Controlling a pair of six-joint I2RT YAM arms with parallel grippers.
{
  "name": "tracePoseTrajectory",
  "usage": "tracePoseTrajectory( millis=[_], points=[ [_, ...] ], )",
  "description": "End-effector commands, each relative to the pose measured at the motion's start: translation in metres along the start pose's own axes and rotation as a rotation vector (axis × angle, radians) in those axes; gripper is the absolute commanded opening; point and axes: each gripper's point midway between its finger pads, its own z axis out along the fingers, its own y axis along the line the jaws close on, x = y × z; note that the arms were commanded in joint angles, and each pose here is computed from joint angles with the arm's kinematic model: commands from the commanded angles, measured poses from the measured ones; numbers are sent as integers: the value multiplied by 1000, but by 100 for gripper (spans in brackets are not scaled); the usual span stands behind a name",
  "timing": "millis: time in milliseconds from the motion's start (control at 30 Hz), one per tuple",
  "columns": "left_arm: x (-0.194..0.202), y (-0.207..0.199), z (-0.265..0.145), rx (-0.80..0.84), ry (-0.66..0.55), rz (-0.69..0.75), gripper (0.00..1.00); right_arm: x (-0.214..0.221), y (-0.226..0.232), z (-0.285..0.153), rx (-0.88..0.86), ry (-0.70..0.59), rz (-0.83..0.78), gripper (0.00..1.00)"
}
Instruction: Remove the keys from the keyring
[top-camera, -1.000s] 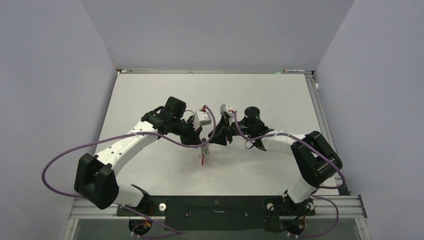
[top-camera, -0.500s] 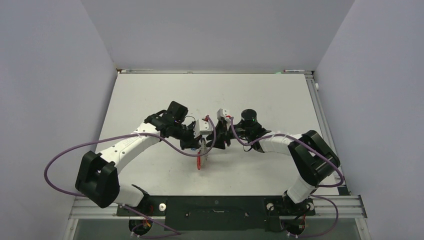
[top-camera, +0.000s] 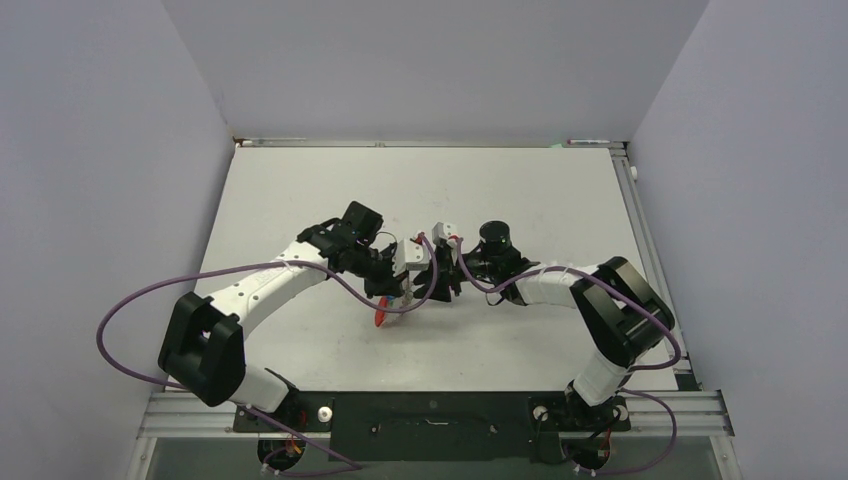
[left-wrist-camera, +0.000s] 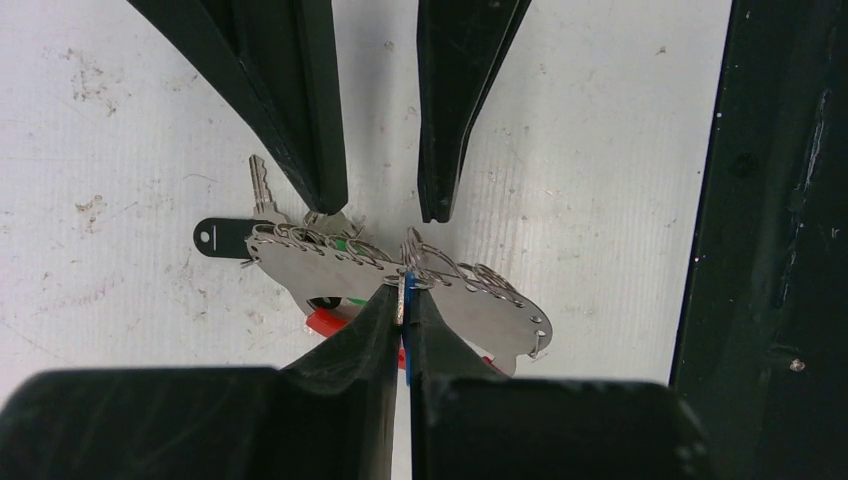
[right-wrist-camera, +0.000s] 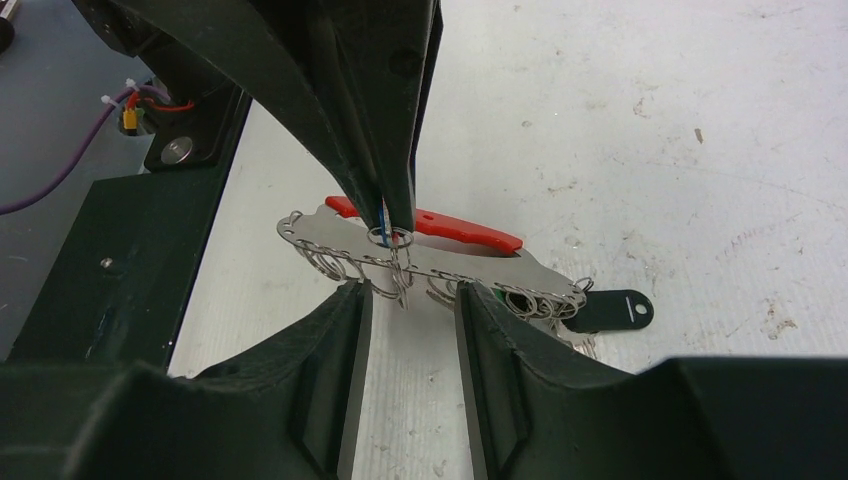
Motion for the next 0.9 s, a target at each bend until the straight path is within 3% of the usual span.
tracePoseTrajectory(
  millis=[0, 867],
  points=[
    [-28, 8, -6, -11, -73, 55, 0, -1, 1, 4, -27, -22, -78, 37],
    [-29, 5, -3, 14, -79, 51, 0, -2, 0, 23, -72, -71, -101, 28]
  ],
)
